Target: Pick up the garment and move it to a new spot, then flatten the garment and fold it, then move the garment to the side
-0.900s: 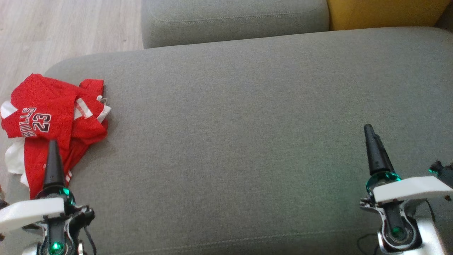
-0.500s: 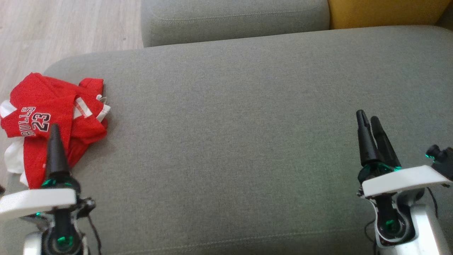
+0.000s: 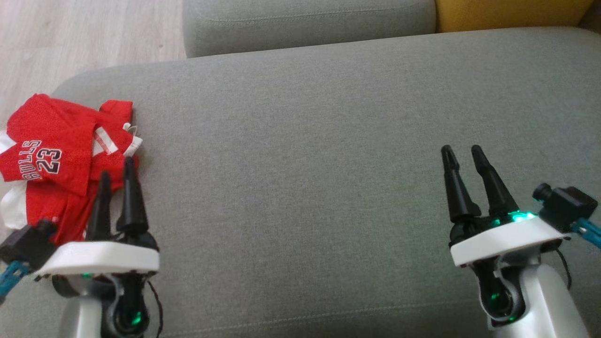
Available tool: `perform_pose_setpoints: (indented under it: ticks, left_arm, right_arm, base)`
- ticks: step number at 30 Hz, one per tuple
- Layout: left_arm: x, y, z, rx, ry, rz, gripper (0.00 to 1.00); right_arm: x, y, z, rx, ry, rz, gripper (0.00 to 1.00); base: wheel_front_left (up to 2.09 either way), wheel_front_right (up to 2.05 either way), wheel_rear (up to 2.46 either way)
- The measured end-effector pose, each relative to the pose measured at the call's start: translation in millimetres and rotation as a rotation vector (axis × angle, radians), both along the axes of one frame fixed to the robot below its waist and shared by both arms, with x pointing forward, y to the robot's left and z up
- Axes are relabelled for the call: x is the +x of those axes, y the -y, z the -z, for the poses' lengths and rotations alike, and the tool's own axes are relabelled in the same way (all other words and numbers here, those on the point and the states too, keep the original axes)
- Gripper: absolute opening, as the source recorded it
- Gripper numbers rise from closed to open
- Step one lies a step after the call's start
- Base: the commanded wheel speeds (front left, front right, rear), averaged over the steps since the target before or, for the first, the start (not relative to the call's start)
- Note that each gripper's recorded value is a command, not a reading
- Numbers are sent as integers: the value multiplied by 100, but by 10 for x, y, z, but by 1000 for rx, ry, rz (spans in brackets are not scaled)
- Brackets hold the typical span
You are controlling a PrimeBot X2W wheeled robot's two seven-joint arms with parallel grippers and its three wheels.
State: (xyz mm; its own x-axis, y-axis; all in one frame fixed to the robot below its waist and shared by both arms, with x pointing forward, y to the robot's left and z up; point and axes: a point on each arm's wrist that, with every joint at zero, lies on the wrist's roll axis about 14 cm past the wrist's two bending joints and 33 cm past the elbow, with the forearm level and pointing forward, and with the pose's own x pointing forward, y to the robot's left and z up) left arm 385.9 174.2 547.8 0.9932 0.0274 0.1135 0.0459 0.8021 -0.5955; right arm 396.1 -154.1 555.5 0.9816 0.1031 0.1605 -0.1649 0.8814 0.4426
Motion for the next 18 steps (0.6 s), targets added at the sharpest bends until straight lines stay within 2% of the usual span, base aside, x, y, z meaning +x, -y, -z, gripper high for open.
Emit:
perform_pose_setpoints:
  ticks: [3, 13, 18]
  left_arm:
    - [1, 63, -32, 54, 11, 13, 100]
    - [-35, 274, 52, 368, -16, 39, 100]
    - [-66, 335, 185, 490, -44, 46, 100]
  right_arm:
    - [-2, -41, -25, -35, 13, -8, 100]
    - [-29, -90, -80, -189, 57, -4, 100]
    - [-17, -89, -101, -218, 73, 2, 100]
  base:
    - [0, 0, 0]
    - [0, 0, 0]
    - [0, 0, 0]
